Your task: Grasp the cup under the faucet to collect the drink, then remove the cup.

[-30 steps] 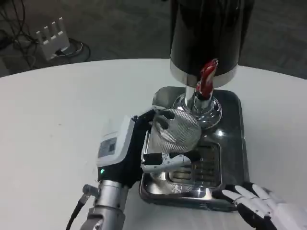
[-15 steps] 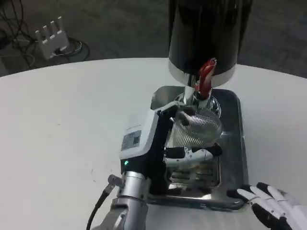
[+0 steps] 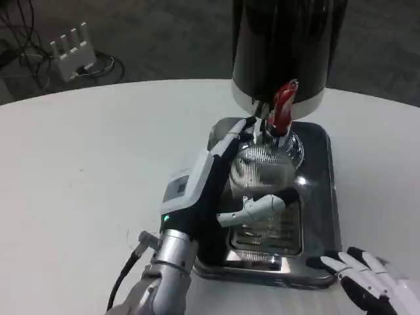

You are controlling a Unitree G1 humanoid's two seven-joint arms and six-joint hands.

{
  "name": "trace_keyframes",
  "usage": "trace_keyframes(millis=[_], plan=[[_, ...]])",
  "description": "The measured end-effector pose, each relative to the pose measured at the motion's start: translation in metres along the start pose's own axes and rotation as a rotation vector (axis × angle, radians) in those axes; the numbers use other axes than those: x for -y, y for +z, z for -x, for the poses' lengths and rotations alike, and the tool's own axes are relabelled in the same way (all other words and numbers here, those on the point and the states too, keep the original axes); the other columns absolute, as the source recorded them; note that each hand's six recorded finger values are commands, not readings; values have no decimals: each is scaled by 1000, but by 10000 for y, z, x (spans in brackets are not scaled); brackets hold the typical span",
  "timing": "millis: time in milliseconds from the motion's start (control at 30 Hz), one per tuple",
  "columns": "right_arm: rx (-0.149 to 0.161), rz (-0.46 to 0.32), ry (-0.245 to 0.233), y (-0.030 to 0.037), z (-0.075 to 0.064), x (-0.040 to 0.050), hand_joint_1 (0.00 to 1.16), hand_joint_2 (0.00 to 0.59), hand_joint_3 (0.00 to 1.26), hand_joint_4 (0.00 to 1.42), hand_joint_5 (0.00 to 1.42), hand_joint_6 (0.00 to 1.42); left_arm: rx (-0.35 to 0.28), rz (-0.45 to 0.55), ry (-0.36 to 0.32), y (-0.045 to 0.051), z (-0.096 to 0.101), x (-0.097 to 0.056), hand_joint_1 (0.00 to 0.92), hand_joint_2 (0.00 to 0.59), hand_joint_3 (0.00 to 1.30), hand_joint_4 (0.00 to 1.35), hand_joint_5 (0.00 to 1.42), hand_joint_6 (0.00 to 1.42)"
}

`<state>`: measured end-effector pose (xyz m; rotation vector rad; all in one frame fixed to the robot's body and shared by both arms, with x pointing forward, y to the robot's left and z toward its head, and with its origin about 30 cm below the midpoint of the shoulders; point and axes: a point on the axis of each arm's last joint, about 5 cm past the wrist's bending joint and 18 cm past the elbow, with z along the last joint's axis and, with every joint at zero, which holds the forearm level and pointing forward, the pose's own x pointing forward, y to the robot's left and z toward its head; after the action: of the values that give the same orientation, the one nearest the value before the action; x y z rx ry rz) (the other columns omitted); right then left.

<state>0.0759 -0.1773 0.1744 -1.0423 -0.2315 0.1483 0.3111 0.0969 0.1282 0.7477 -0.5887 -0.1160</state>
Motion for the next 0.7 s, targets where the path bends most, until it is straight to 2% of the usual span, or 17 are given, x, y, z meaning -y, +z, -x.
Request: trace_keyframes(millis=[167, 300, 400, 533, 600, 700], plan=[[-1, -12, -6, -7, 15, 0, 469, 444, 195, 103, 29, 0, 22, -4, -50, -1, 22, -11, 106, 0, 0, 0, 88, 11], [-5, -13, -16, -10, 25, -1, 469, 446, 195, 105, 34, 0, 35, -2, -64, -12, 68, -40, 98, 0, 0, 0, 76, 0], [-7, -16, -14, -19, 25, -10, 469, 447, 195, 106, 35, 0, 38, 12, -55, -22, 150, -46, 41, 4, 14, 16, 103, 18], [-11, -21, -19, -32, 19, -27, 469, 448, 196, 106, 36, 0, 13, 79, 34, -33, 345, -99, 16, 4, 50, 64, 160, 93], [-8, -23, -24, -28, 12, -33, 469, 448, 196, 106, 36, 0, -28, 120, 100, -57, 513, -147, 12, 4, 74, 90, 175, 113], [2, -32, -24, -15, 2, -47, 469, 448, 196, 106, 36, 0, -60, 146, 154, -72, 642, -212, 2, 4, 107, 128, 204, 139]])
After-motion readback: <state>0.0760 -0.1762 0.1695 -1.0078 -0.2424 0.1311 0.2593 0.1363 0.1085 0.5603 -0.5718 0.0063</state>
